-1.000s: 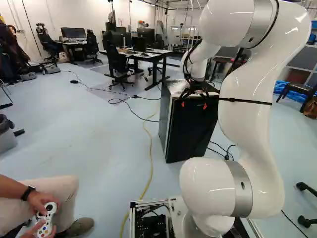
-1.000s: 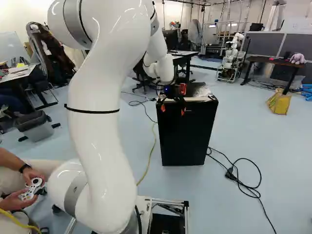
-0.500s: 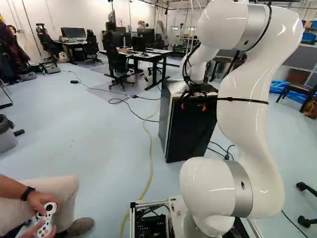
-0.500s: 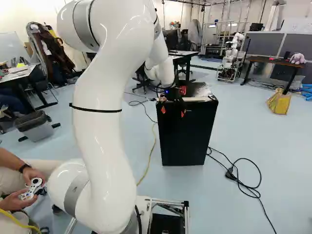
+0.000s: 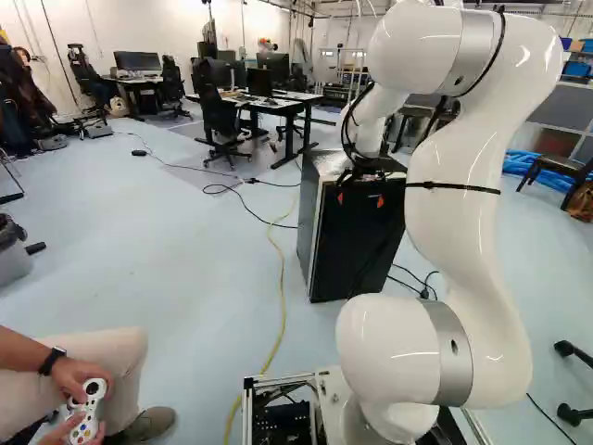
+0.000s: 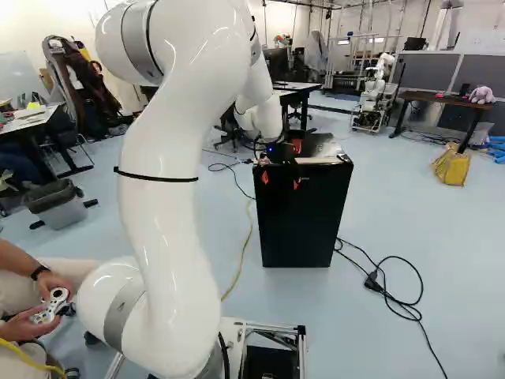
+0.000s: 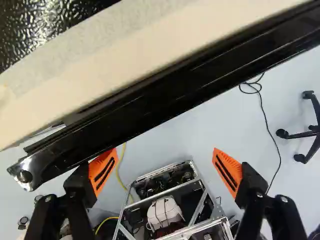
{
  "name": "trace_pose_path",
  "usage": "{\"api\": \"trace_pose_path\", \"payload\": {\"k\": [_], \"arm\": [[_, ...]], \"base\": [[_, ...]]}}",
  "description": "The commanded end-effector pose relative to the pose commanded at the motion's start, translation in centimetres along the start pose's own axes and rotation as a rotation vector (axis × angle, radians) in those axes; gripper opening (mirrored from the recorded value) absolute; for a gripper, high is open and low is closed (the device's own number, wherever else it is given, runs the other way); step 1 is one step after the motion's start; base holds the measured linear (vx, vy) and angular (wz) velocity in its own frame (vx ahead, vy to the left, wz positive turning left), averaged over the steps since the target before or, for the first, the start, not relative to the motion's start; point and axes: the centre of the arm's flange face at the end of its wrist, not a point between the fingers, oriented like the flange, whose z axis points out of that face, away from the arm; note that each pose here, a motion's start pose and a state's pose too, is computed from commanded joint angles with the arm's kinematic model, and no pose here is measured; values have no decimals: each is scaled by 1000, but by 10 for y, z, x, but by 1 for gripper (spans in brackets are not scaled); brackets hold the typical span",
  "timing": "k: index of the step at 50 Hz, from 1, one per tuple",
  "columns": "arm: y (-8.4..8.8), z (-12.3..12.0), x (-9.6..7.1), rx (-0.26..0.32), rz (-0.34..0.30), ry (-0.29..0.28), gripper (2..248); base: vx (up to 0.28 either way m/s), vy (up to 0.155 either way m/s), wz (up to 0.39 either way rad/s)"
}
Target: Grab a drink from the fridge
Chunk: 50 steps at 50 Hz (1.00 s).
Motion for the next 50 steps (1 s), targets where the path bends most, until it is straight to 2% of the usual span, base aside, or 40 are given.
{"api": "trace_pose_path", "payload": {"k": [19,30,50], "arm": [[-1,0,4,13,0,46,247],[-1,0,4,14,0,51,247],[3,-4,-27,11,-3,25,247]], "base": [[0,0,0],[0,0,0],[0,0,0]]}}
